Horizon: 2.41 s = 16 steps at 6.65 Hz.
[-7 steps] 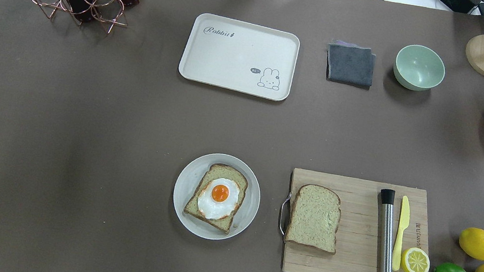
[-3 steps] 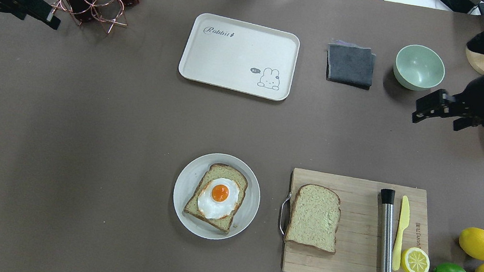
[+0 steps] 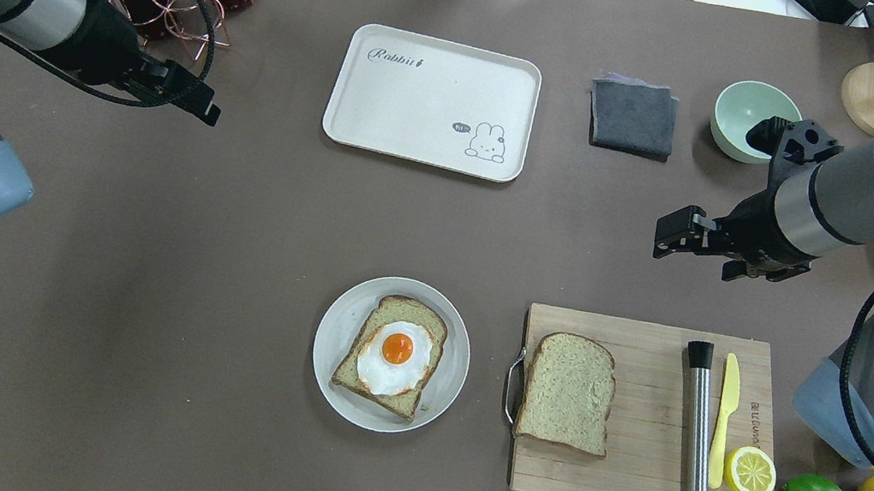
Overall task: Make sandwich and place on tray
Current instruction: 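Lower the right gripper to the bread slice while the left arm moves forward, then grasp the bread slice with the right gripper and lift it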
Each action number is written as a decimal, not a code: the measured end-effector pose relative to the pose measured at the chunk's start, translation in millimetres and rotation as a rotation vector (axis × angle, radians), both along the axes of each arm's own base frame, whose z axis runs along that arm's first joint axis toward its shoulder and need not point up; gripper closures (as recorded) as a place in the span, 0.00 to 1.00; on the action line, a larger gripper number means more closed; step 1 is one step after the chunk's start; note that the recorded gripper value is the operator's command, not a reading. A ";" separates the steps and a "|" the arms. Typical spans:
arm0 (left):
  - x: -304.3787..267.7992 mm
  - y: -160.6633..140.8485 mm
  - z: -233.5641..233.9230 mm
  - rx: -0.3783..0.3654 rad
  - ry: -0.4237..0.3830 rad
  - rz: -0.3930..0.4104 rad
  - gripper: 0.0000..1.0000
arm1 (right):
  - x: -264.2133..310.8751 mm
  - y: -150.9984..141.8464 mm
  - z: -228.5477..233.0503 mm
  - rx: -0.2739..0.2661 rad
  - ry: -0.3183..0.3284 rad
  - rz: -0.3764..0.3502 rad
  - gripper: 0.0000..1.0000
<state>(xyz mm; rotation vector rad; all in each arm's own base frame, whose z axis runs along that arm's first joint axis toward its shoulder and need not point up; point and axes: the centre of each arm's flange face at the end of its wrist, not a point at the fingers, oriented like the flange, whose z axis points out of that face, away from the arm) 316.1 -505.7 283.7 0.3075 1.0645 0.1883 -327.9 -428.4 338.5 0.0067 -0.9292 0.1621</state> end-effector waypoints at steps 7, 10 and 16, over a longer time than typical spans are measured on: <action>51.3 19.7 -28.7 0.040 -0.002 -0.017 0.01 | -95.7 128.8 52.9 0.003 -0.033 0.048 0.37; 53.6 21.7 -31.4 0.046 0.000 -0.016 0.01 | -102.3 133.9 52.6 0.006 -0.032 0.043 0.98; 53.7 21.9 -31.8 0.047 0.001 -0.015 0.01 | -77.8 109.5 32.8 0.007 -0.078 0.056 1.00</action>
